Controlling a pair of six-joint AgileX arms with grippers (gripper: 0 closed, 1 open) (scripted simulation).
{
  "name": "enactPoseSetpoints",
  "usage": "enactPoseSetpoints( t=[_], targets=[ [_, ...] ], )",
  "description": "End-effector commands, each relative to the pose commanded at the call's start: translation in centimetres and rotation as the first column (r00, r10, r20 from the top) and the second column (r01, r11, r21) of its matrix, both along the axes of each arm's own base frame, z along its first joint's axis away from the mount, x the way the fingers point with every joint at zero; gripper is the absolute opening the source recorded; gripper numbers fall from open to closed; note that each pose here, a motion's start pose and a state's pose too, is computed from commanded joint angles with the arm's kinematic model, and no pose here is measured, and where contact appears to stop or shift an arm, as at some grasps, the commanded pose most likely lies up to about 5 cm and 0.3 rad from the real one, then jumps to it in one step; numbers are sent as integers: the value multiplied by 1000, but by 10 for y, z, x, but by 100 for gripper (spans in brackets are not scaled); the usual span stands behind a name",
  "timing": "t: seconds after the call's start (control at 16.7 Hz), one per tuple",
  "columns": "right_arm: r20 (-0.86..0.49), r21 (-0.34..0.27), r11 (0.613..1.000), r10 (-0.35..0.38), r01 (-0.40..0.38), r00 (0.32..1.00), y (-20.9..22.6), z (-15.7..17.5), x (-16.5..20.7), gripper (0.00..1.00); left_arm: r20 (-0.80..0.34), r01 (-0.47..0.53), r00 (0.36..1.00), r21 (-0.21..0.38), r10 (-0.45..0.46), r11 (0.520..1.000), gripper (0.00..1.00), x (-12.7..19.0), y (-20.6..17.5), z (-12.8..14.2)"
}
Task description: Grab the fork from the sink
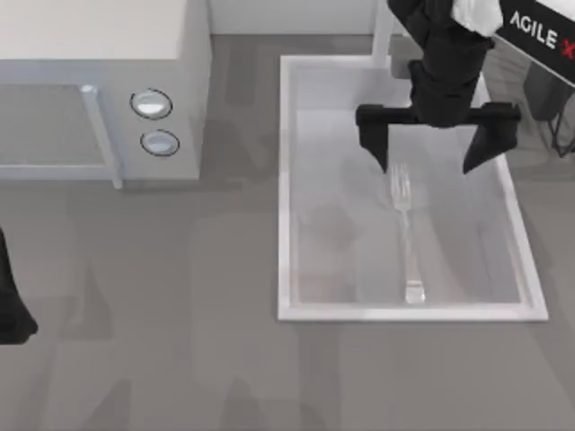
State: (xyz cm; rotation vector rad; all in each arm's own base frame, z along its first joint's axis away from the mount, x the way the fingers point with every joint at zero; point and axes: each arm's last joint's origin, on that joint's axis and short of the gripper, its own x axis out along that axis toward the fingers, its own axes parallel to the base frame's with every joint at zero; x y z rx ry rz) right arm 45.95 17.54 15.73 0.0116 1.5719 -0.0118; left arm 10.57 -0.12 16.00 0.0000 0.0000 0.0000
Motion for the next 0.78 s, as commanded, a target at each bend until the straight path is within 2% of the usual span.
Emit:
enactPoseSetpoints(
  t=[0.18, 0.6, 0.78],
  targets=[
    [-4, -2, 1000, 1, -1, 1000, 1, -25, 3, 100, 0, 0, 1000, 0, 0, 1000, 100, 0, 0, 0],
    [11, 4, 1000, 4, -5, 1000, 3, -130, 2, 100, 0, 0, 1000, 0, 0, 1000, 100, 0, 0, 0],
    [1, 0, 1000, 5, -5, 1000, 3, -146, -1, 100, 0, 0, 1000, 0, 0, 1000, 100, 0, 0, 0]
  ],
)
